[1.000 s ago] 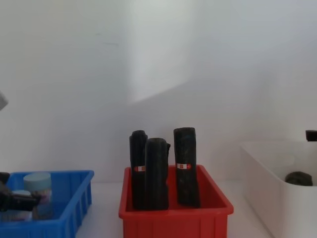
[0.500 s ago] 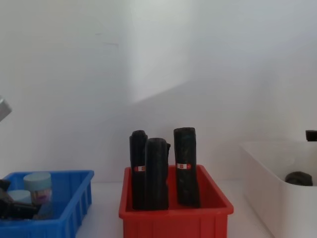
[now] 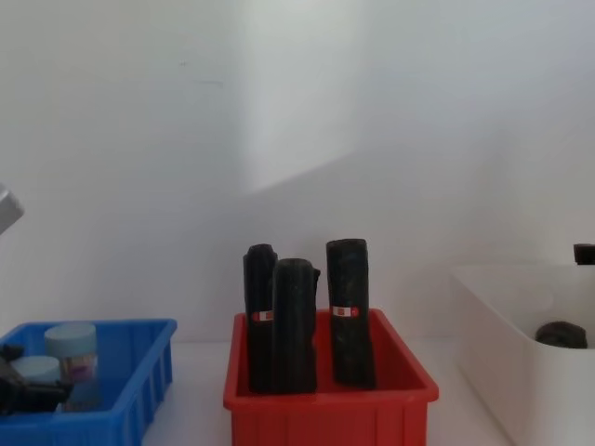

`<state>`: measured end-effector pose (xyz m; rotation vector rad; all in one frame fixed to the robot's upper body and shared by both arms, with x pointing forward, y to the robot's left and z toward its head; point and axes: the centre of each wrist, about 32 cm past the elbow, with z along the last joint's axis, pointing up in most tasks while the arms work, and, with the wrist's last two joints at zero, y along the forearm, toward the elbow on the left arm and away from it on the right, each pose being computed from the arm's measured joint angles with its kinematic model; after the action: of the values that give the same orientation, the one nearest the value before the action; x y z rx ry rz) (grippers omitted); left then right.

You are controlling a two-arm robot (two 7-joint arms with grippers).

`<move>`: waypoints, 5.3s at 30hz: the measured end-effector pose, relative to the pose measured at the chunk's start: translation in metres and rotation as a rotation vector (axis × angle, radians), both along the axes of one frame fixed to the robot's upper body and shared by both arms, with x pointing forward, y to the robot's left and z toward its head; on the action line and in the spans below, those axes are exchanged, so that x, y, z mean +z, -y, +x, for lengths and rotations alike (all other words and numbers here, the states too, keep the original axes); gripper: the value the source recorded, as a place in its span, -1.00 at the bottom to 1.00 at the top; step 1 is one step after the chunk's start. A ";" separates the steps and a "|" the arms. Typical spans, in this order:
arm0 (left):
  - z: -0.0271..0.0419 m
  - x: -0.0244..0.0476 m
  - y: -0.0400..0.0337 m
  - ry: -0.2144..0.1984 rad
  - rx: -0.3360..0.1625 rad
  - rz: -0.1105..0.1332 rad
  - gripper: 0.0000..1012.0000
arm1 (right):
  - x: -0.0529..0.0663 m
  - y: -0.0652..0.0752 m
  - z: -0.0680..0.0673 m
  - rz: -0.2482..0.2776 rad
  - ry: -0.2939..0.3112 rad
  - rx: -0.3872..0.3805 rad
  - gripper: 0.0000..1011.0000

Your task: Pick the cotton swabs from the blue box and place them into the white box.

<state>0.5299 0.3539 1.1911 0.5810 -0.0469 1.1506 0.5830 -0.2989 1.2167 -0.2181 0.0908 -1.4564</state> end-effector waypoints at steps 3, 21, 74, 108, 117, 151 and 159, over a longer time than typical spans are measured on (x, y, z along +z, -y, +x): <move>0.0000 -0.0002 0.0001 -0.001 0.001 0.000 0.53 | 0.000 0.000 0.000 0.000 0.000 0.000 0.98; 0.0000 -0.0008 0.0004 -0.002 0.003 0.001 0.41 | 0.000 0.000 0.000 0.000 0.000 0.000 0.98; 0.0011 0.0462 0.0047 0.154 -0.043 -0.127 0.41 | 0.000 0.000 0.000 0.000 0.000 0.000 0.98; -0.0094 0.1119 0.0310 0.353 -0.166 -0.255 0.41 | 0.016 -0.014 0.019 -0.103 0.164 0.305 0.98; -0.0109 0.1135 0.0366 0.352 -0.186 -0.264 0.41 | 0.018 -0.016 0.025 -0.102 0.181 0.394 0.98; -0.0168 0.1191 0.0684 0.375 -0.286 -0.268 0.41 | 0.026 -0.049 0.057 0.013 0.158 0.779 0.98; -0.0171 0.1189 0.0690 0.377 -0.282 -0.268 0.41 | 0.031 -0.063 0.070 0.025 0.144 0.900 0.98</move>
<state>0.5129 0.2848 1.3101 0.1091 -0.2846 0.9572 0.6526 -0.2355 1.2482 -0.1058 -0.1008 -0.5698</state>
